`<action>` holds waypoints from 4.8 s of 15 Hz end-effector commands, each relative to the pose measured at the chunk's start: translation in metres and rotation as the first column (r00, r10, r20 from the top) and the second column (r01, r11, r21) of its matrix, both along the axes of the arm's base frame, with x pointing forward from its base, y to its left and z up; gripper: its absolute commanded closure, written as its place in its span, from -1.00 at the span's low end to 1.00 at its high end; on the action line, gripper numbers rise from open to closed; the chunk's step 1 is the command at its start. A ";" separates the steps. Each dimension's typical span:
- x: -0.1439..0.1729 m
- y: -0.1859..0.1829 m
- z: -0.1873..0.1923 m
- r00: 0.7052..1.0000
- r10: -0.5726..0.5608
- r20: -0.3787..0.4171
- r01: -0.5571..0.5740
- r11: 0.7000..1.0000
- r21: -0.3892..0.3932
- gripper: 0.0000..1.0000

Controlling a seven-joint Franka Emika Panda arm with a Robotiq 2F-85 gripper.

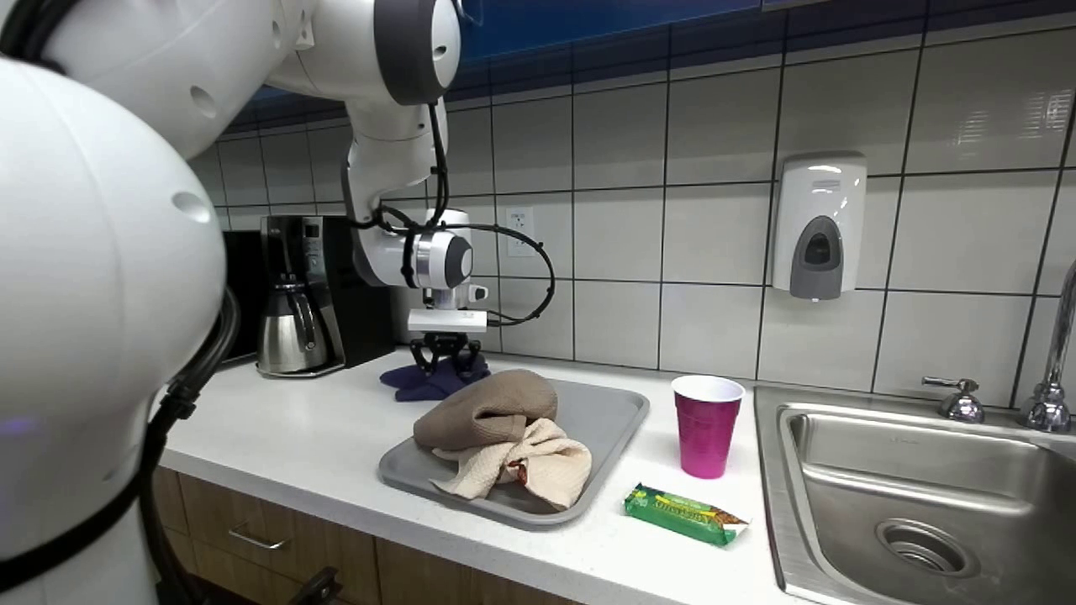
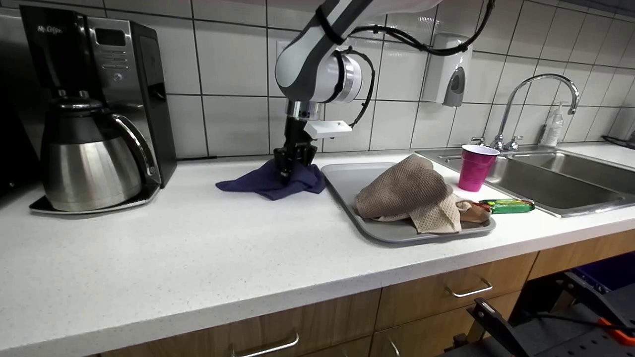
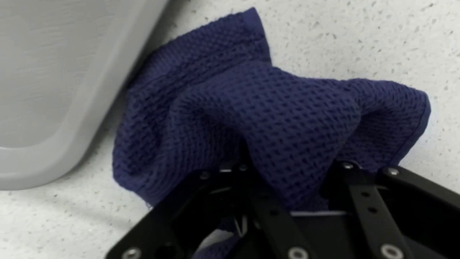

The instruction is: Put the brown and blue towels on the tray

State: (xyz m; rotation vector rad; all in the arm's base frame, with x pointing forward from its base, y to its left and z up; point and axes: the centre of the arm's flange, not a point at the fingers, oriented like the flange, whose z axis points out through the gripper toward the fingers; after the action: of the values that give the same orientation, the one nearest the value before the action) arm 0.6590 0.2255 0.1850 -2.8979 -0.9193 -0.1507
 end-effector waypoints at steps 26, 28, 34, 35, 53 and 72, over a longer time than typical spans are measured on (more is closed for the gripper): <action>-0.042 -0.053 0.105 0.974 -0.109 0.197 0.095 0.992 0.080 0.96; -0.047 -0.061 0.110 0.969 -0.132 0.208 0.115 0.989 0.091 0.96; -0.065 -0.087 0.125 0.954 -0.191 0.233 0.172 0.980 0.099 0.96; -0.068 -0.091 0.128 0.951 -0.200 0.236 0.182 0.979 0.098 0.96; -0.116 -0.178 0.127 0.887 -0.417 0.197 0.418 0.908 0.037 0.96; -0.111 -0.221 0.050 0.797 -0.601 0.059 0.603 0.796 -0.040 0.96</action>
State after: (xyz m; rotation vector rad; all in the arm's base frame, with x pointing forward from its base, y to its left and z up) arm 0.5378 0.0077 0.2423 -3.1272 -0.0209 -0.2684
